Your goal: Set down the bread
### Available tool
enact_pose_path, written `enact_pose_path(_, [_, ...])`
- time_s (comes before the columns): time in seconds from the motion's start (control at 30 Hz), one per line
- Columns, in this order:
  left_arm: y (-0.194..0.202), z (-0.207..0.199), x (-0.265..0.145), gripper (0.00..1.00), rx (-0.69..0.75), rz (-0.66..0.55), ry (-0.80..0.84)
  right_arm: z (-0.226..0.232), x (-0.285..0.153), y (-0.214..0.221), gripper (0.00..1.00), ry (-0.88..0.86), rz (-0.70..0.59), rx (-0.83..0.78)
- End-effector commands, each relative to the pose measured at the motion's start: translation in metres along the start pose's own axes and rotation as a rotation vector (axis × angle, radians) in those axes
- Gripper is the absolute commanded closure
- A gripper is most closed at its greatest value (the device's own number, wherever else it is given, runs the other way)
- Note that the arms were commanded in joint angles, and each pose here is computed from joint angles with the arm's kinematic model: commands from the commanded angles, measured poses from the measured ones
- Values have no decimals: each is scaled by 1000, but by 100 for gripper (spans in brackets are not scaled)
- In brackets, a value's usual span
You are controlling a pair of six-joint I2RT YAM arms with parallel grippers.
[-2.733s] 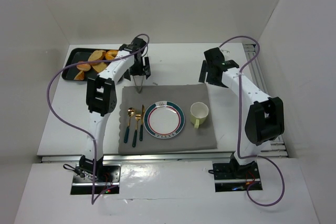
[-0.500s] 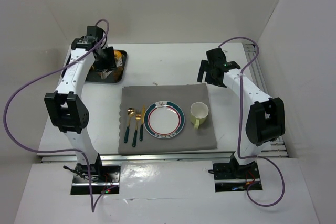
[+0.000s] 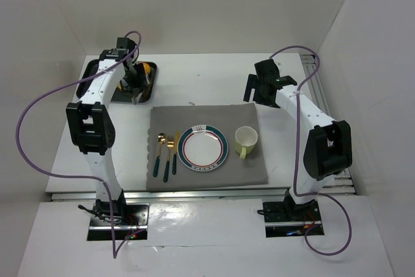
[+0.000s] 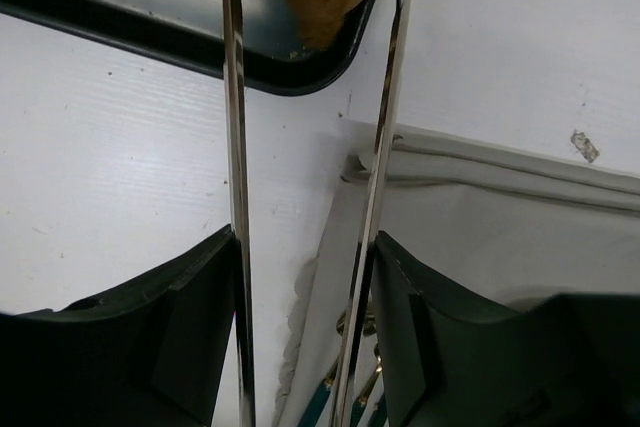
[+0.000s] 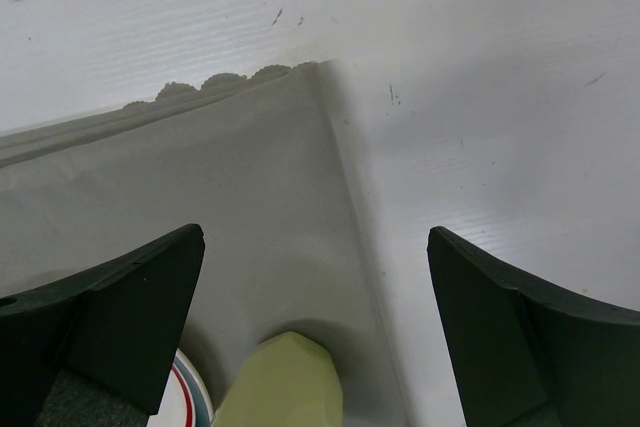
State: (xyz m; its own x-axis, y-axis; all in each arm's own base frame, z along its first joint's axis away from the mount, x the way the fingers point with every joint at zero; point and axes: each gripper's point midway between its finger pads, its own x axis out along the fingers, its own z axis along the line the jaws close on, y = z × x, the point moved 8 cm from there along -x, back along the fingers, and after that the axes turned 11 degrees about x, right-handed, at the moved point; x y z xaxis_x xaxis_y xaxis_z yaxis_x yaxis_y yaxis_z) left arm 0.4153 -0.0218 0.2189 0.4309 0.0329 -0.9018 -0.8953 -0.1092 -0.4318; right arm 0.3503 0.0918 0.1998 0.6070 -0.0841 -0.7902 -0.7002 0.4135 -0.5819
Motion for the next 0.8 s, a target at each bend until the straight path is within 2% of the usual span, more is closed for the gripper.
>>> enact_pose_path(0.0, [-15,-3,11,36,-22,-40,-13,6,-9,-16,0,-44,-60,12])
enact_pose_path(0.07, [-16,-7,16,38,-13,-32,-10,6,-9,-16,0,-44,-60,12])
enact_pose_path(0.2, [-19,-7,0,61,-15,-64,-6,4,-9,-15,0,-31,-59,10])
enact_pose_path(0.23, [-20,-7,-6,71,-16,-78,-3,4,-9,-15,0,-31,-59,10])
enact_pose_path(0.27, [-23,-7,-14,74,-17,-100,0,4,-9,-15,0,-31,-59,10])
enact_pose_path(0.5, [-24,-2,-52,79,-19,-163,14,4,-12,-16,0,-36,-66,13])
enact_pose_path(0.77, [-20,-3,-75,85,-18,-189,45,5,-12,-16,0,-45,-60,12])
